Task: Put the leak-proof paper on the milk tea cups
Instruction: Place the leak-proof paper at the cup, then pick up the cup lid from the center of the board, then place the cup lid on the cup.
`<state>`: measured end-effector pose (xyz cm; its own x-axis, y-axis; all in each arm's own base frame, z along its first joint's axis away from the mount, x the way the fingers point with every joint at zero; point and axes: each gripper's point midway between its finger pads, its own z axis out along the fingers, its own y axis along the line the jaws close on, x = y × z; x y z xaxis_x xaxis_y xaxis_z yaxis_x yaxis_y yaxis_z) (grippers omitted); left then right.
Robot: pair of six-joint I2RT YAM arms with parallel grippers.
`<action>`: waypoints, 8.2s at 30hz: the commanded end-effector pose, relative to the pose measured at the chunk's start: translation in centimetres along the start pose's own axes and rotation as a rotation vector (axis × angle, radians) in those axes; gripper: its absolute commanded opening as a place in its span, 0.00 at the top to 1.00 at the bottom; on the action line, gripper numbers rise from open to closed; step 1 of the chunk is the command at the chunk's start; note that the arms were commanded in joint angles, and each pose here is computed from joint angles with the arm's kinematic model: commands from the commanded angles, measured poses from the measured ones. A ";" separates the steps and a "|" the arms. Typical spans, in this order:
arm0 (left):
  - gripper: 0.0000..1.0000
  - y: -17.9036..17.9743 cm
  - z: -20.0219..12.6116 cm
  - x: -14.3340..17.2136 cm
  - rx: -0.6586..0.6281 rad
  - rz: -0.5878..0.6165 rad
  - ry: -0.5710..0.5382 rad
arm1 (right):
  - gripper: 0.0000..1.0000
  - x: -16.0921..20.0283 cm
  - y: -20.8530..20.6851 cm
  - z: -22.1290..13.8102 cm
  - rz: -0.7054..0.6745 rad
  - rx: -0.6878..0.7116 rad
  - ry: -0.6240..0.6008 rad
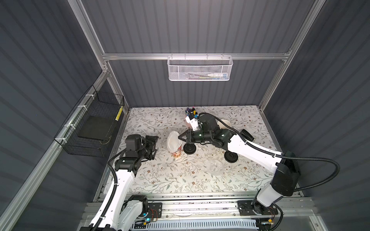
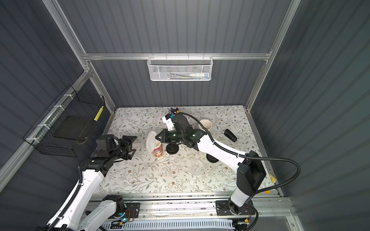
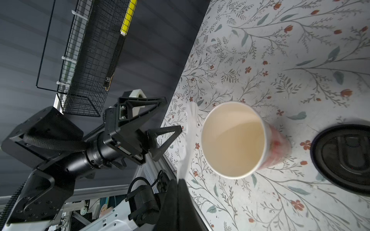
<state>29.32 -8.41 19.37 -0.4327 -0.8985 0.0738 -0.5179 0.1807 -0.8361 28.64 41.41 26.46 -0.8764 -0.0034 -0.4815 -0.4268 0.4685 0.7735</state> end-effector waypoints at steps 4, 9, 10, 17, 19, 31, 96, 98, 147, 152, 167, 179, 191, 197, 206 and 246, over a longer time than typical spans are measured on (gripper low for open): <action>0.18 -1.2 0.4 1.2 0.115 -0.130 0.087 | 1.00 -1.1 -0.6 0.9 0.034 -0.024 -0.017; 0.18 -0.8 0.6 1.4 0.112 -0.138 0.099 | 1.00 -0.8 -3.4 1.6 0.052 0.059 -0.014; 0.18 -0.8 0.8 1.5 0.113 -0.142 0.110 | 1.00 -0.7 -3.9 1.8 0.055 0.073 -0.010; 0.20 -0.4 1.6 2.5 0.104 -0.135 0.183 | 1.00 0.1 -6.4 1.9 0.063 0.158 -0.006; 0.21 -0.2 1.8 2.7 0.092 -0.126 0.202 | 1.00 0.4 -6.9 1.9 0.061 0.178 -0.001; 0.25 0.6 2.6 3.6 0.032 -0.060 0.259 | 1.00 0.4 -8.7 1.9 0.055 0.258 -0.015; 0.23 4.8 -0.4 -1.9 -0.312 0.253 -0.068 | 0.27 2.9 -21.1 3.3 -0.737 0.432 0.144; 0.23 4.8 -0.3 -1.9 -0.315 0.255 -0.067 | 0.27 2.8 -21.3 3.7 -0.736 0.434 0.143; 0.23 5.0 -0.2 -1.8 -0.321 0.252 -0.057 | 0.17 4.5 -25.3 7.3 -0.767 0.564 0.240; 0.23 5.2 -0.3 -1.7 -0.323 0.250 -0.058 | 0.22 5.0 -25.3 6.8 -0.769 0.566 0.254; 0.23 5.3 -0.6 -1.7 -0.316 0.246 -0.069 | 0.33 5.2 -21.5 1.2 -0.809 0.556 0.193; 0.23 4.8 -0.3 -2.2 -0.281 0.257 -0.093 | 0.33 3.8 -12.7 -7.6 -0.788 0.526 0.141; 0.23 4.7 -0.2 -1.9 -0.273 0.273 -0.074 | 0.32 1.7 -2.5 -5.1 -0.920 0.386 0.217; 0.23 4.7 -0.5 -1.7 -0.273 0.289 -0.071 | 0.32 0.4 -1.4 -1.2 -0.979 0.351 0.234; 0.23 4.4 -1.0 -1.7 -0.272 0.311 -0.073 | 0.31 -0.3 -1.3 3.7 -1.047 0.320 0.278; 0.16 -1.0 -0.1 0.7 -0.044 0.484 0.060 | 0.20 2.8 -6.6 6.8 -0.997 0.325 0.448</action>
<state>28.37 -7.94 17.42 -0.6477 -0.7268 -0.2285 -0.4053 0.5826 -0.7045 30.99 45.03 19.91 -0.1764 -0.7484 -0.6393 -0.9490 0.3017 -0.0915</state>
